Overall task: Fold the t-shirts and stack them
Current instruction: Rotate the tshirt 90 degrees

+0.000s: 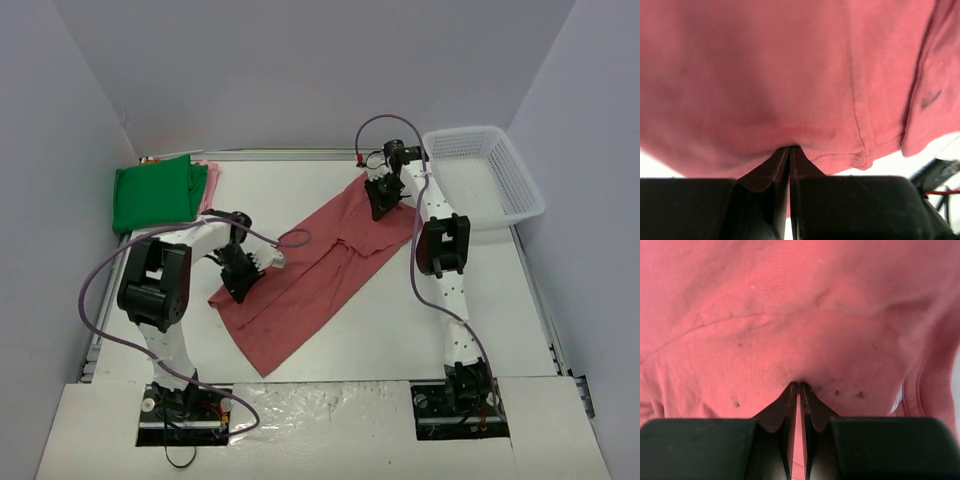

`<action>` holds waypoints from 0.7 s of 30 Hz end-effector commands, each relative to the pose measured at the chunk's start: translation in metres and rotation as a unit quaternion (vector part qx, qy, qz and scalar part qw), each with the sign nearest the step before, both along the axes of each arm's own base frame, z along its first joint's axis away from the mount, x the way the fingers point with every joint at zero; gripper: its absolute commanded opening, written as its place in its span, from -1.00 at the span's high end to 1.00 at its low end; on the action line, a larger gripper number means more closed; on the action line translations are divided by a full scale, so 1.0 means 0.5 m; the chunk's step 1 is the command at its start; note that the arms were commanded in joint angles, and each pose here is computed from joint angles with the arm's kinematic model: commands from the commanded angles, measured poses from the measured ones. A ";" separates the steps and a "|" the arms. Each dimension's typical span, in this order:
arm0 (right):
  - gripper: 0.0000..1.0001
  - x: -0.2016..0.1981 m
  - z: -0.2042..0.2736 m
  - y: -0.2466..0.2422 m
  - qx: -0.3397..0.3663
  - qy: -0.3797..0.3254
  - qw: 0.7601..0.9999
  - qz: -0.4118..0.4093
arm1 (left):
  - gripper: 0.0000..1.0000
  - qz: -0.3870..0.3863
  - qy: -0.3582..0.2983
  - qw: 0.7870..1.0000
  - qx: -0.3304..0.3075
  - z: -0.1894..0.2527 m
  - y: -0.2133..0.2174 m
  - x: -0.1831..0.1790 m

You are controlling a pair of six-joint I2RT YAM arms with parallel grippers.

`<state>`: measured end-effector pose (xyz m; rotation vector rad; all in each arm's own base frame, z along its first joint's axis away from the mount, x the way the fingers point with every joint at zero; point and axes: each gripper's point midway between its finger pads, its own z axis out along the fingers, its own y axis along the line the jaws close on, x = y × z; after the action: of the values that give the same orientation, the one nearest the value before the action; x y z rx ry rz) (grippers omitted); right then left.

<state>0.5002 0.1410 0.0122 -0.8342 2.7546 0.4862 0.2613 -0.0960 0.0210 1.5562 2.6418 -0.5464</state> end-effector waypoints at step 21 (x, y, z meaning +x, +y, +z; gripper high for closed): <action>0.64 0.155 -0.069 0.164 0.089 -0.118 0.988 -0.053 | 0.95 -0.148 0.107 0.979 -0.093 0.009 -0.359 -0.185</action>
<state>0.5955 0.2124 0.0189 -0.6752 2.3849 0.4815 0.1701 -0.2445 0.0260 1.9475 2.4942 -0.8860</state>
